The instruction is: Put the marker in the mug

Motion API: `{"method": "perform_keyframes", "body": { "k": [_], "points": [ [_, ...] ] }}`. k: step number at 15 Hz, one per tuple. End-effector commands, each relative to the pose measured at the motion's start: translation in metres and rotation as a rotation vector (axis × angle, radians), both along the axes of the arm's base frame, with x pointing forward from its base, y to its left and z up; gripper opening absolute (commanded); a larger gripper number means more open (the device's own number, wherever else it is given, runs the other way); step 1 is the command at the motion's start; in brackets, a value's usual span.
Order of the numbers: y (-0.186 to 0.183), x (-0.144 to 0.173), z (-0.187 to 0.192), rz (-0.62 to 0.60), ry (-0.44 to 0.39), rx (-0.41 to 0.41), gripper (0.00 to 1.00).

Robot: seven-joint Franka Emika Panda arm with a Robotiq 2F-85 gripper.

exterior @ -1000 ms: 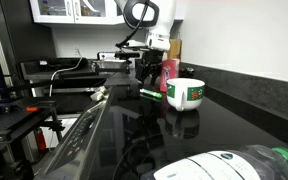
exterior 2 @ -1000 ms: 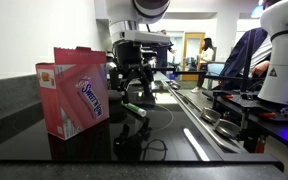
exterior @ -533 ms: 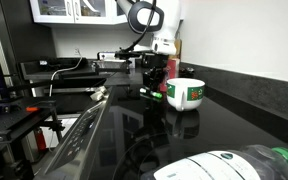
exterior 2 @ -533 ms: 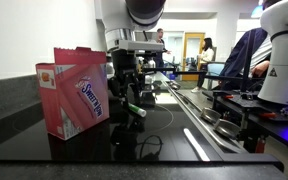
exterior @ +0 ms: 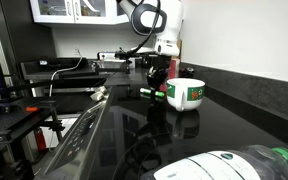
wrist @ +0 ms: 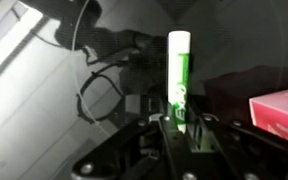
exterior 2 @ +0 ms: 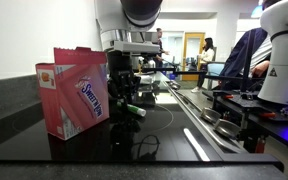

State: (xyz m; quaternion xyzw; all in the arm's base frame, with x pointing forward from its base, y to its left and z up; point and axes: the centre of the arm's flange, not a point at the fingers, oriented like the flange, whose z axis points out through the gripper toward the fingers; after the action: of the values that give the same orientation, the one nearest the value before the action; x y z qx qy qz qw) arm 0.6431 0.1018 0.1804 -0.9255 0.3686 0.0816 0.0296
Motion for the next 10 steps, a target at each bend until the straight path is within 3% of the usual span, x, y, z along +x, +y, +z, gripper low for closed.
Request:
{"method": "perform_keyframes", "body": {
  "k": [1,4,10],
  "points": [
    [0.003,-0.008,0.021,-0.027,-0.051,-0.042,0.05],
    [0.006,-0.015,0.053,-0.087,-0.115,-0.086,0.05],
    [-0.010,-0.025,0.116,-0.236,-0.197,-0.268,0.05]
  ]
}}
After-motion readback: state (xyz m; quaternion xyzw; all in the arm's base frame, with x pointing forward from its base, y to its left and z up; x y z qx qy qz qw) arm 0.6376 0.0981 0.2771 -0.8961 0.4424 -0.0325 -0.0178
